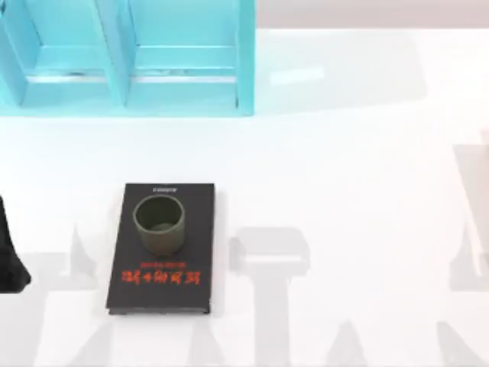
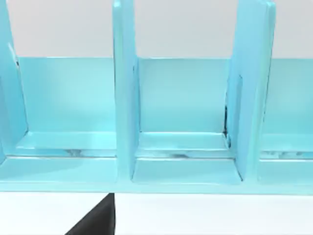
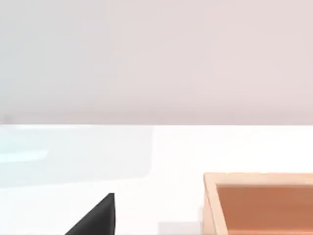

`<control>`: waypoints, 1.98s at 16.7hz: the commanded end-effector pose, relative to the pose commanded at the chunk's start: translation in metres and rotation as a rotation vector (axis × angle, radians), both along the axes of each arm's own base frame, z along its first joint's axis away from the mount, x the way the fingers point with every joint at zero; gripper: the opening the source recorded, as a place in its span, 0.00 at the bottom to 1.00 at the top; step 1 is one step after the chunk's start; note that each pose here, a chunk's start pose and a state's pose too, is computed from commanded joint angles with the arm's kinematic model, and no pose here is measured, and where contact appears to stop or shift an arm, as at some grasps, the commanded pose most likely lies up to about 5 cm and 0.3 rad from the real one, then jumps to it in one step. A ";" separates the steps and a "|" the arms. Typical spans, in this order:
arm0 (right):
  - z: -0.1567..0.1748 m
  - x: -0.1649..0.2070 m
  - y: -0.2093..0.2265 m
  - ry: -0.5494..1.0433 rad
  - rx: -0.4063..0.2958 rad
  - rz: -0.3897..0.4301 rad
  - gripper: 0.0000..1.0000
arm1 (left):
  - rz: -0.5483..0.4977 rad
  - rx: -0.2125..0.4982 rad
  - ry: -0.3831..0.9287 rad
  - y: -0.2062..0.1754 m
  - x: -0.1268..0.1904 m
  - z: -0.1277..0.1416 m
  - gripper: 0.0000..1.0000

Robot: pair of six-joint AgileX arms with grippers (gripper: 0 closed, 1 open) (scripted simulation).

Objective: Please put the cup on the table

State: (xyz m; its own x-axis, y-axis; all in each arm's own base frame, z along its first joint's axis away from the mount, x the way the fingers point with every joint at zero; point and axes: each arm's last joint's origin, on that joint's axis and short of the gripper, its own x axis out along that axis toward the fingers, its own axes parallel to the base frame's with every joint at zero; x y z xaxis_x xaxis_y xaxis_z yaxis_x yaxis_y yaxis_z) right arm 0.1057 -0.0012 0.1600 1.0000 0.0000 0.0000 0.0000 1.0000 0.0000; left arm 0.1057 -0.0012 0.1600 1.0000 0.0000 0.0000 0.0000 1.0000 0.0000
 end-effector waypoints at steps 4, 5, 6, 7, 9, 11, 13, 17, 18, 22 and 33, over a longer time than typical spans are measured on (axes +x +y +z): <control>0.000 0.000 0.000 0.000 0.000 0.000 1.00 | -0.011 -0.011 0.029 -0.001 0.000 0.005 1.00; 0.000 0.000 0.000 0.000 0.000 0.000 1.00 | -0.020 -0.023 0.058 -0.002 0.000 0.010 1.00; 0.000 0.000 0.000 0.000 0.000 0.000 1.00 | -0.032 -0.036 0.094 -0.004 0.001 0.018 1.00; 0.000 0.000 0.000 0.000 0.000 0.000 1.00 | -0.045 -0.052 0.138 -0.005 0.002 0.027 1.00; 0.000 0.000 0.000 0.000 0.000 0.000 1.00 | -0.074 -0.086 0.245 -0.010 0.008 0.051 1.00; 0.000 0.000 0.000 0.000 0.000 0.000 1.00 | -0.102 -0.119 0.383 -0.017 0.021 0.078 1.00; 0.000 0.000 0.000 0.000 0.000 0.000 1.00 | -0.125 -0.143 0.548 -0.028 0.044 0.103 1.00; 0.000 0.000 0.000 0.000 0.000 0.000 1.00 | -0.141 -0.151 0.908 -0.063 0.103 0.131 1.00; 0.000 0.000 0.000 0.000 0.000 0.000 1.00 | -0.138 -0.145 0.993 -0.075 0.117 0.133 1.00; 0.000 0.000 0.000 0.000 0.000 0.000 1.00 | -0.104 -0.096 1.281 -0.125 0.167 0.130 1.00; 0.000 0.000 0.000 0.000 0.000 0.000 1.00 | -0.012 0.018 1.571 -0.199 0.214 0.099 1.00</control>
